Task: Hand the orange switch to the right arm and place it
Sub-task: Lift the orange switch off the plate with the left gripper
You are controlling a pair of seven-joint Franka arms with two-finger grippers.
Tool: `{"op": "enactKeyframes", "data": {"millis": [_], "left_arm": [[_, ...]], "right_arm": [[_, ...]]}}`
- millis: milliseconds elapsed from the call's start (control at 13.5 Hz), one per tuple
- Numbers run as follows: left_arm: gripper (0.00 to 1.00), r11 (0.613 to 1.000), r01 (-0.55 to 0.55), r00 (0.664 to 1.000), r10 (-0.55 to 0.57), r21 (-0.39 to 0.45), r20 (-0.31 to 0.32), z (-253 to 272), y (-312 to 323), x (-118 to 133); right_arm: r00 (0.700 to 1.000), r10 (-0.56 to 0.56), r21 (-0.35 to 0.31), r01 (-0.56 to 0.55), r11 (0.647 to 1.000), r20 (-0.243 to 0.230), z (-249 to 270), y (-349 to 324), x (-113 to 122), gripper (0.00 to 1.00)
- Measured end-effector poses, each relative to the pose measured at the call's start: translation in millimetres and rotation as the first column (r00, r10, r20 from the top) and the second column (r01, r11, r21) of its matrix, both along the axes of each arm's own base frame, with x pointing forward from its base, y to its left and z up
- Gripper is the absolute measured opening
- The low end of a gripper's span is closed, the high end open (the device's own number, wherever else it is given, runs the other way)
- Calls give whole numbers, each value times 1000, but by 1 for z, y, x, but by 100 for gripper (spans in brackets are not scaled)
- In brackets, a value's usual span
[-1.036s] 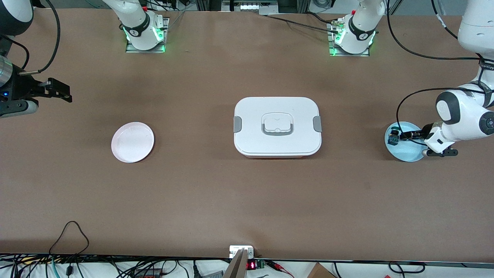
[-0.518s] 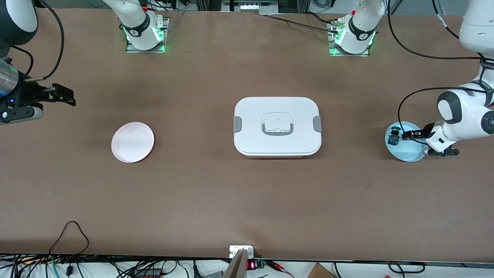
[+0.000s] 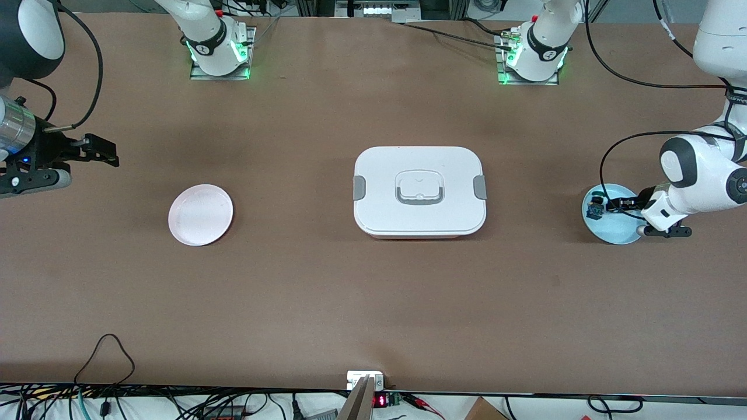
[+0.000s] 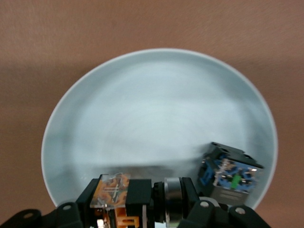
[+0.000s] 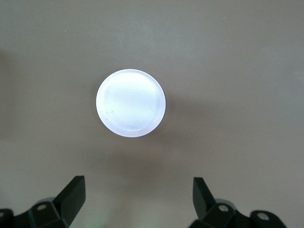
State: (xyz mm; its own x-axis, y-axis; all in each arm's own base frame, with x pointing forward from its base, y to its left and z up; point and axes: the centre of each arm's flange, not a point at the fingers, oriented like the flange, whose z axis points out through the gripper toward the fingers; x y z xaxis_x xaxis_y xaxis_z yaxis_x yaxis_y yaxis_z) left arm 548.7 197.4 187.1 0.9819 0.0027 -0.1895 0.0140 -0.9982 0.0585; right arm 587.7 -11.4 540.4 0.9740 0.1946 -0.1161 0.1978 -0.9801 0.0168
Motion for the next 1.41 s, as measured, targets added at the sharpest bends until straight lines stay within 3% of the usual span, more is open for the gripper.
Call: {"op": "enactKeyframes", "data": {"millis": [666, 962, 1405], "left_arm": [[72, 999, 38, 999, -39, 11, 37, 81, -21, 12], [72, 999, 32, 999, -32, -20, 6, 102, -28, 11], [72, 995, 97, 995, -96, -38, 31, 175, -64, 32]], "right_arm": [[1000, -11, 34, 10, 999, 29, 14, 1, -3, 100], [999, -13, 35, 11, 999, 51, 20, 0, -3, 100], [997, -11, 36, 8, 999, 75, 23, 1, -1, 100]]}}
